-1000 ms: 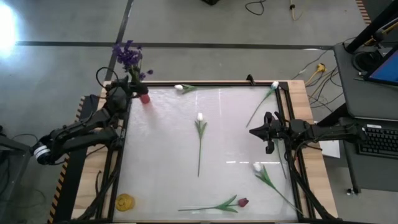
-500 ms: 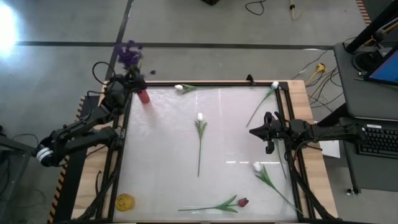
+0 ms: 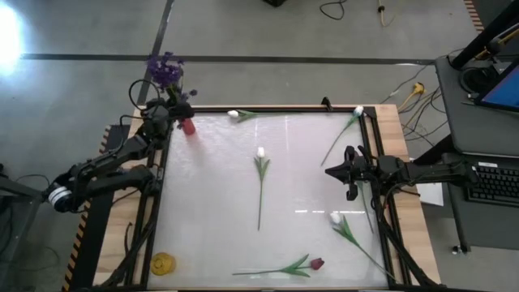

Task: Sort flowers into vase by color
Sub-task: Put the violet flowers into the red vase

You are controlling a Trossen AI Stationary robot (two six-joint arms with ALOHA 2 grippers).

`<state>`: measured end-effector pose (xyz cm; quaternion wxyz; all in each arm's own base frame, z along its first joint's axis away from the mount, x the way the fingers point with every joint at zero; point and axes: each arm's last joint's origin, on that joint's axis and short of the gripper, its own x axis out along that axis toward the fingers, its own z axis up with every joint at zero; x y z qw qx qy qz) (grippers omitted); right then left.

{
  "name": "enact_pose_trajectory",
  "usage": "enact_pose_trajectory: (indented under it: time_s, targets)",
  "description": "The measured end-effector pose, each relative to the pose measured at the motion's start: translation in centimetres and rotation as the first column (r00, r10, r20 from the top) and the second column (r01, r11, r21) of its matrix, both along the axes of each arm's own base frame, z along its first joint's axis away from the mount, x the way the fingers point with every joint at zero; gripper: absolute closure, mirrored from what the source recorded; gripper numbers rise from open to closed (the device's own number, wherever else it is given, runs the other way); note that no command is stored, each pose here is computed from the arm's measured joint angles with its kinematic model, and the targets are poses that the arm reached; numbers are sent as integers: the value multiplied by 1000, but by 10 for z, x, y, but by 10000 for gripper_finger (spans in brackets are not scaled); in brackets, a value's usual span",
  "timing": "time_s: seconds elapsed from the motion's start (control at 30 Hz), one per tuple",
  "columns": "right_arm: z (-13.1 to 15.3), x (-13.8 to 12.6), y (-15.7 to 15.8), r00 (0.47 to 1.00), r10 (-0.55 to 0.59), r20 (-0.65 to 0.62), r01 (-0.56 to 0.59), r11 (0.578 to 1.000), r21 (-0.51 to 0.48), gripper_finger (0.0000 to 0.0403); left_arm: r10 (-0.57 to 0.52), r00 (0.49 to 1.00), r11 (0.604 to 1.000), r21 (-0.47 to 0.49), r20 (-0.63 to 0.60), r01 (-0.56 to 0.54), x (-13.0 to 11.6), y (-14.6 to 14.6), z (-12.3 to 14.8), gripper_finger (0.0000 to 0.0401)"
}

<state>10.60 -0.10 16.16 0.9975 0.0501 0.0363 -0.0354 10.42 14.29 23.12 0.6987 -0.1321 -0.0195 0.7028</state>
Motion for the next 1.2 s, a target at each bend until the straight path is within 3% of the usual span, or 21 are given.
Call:
enact_pose_trajectory:
  time_s: [0.83, 1.2]
  targets:
    - [0, 0, 0, 1000, 0, 0, 0, 1000, 0, 394, -39, 999, 996, -77, 36, 41, 7, -2, -12, 400]
    - [0, 0, 0, 1000, 0, 0, 0, 1000, 0, 394, -61, 998, 993, -104, -17, 59, 6, -3, -13, 311]
